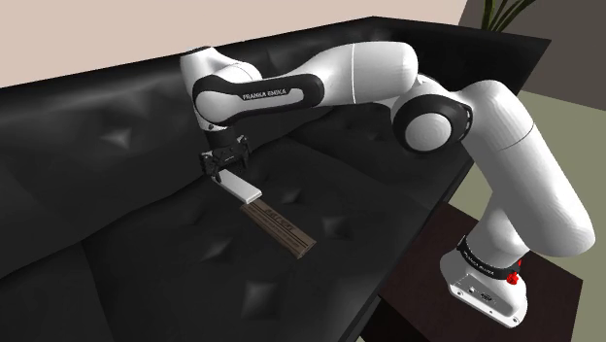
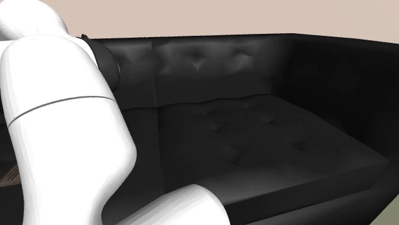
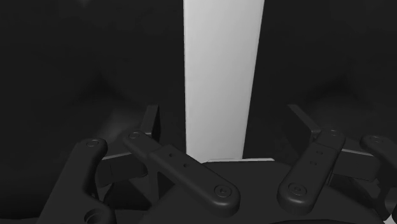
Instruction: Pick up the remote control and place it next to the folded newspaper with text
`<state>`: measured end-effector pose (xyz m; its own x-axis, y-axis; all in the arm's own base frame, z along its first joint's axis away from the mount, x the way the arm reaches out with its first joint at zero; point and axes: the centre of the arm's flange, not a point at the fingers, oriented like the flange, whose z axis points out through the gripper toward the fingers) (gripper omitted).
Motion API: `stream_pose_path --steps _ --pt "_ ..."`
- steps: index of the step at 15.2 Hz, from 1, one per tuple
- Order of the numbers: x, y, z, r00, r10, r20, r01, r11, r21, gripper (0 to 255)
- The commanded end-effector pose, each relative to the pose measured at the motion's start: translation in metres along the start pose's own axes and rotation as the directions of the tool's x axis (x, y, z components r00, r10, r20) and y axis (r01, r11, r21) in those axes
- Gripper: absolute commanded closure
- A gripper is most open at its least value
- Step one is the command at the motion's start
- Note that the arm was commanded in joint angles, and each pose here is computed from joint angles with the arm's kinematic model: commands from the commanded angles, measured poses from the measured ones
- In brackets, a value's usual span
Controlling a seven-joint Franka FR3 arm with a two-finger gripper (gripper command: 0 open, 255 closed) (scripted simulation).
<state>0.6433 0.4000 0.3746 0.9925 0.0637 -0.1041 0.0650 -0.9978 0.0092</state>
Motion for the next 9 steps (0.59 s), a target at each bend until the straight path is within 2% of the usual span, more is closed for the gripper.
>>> stream_pose_path --steps 1,2,9 --pt "0.0 0.0 -0.025 1.0 0.0 0.001 0.0 1.0 -0.001 0" --pt "0.0 0.0 -0.035 1.0 0.0 0.001 0.0 1.0 -0.001 0" --pt "0.0 0.0 -0.035 1.0 0.0 0.001 0.0 1.0 -0.001 0"
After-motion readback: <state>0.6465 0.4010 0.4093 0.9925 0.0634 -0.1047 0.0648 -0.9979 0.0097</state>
